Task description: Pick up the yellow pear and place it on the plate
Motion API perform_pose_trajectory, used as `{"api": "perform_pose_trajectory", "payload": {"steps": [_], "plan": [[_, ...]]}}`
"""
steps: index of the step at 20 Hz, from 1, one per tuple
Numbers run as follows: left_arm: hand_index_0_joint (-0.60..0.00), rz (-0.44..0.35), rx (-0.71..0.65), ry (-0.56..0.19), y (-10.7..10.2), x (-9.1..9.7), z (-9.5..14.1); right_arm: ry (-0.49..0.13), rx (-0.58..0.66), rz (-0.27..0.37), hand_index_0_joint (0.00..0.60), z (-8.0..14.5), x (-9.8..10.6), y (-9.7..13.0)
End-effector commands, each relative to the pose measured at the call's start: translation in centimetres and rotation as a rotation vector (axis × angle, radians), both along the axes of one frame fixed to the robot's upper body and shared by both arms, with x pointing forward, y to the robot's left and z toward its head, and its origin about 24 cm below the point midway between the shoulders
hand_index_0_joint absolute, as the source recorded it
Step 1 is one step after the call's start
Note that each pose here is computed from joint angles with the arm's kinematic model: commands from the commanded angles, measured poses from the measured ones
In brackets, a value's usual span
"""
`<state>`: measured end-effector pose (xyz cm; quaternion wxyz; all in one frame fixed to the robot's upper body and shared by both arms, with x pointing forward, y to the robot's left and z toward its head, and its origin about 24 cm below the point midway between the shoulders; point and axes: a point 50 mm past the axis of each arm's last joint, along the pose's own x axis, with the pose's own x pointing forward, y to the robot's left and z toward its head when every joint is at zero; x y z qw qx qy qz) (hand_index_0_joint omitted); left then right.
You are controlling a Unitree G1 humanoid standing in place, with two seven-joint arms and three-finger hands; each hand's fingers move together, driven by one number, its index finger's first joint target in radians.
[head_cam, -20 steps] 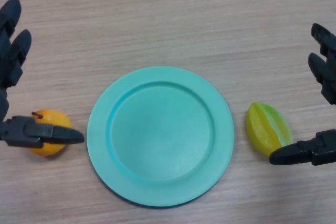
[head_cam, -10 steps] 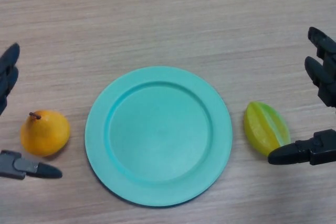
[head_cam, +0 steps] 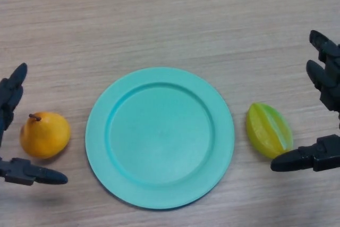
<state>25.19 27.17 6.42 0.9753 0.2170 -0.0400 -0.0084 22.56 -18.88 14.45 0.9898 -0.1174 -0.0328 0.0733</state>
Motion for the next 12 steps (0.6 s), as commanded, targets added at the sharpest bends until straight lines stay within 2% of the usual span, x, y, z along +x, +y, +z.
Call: {"api": "perform_pose_trajectory", "payload": {"steps": [1, 5, 10, 12], "plan": [[0.0, 0.043, 0.04, -0.21, 1.3, 0.3, 3.4, -0.193, -0.04, -0.004, 0.0, 3.0, -0.7, -0.4], [0.0, 0.048, 0.026, -0.195, 1.5, 0.9, 2.5, -0.2, -0.049, -0.02, 0.0, 3.2, -0.9, -0.6], [0.0, 0.094, 0.021, -0.199, 2.1, 1.6, 1.4, -0.198, -0.065, -0.042, 0.0, 3.4, -1.1, -0.6], [0.0, 0.093, 0.024, -0.232, 1.9, 1.8, 1.2, -0.198, -0.071, -0.041, 0.0, 3.6, -1.1, -0.3]]}}
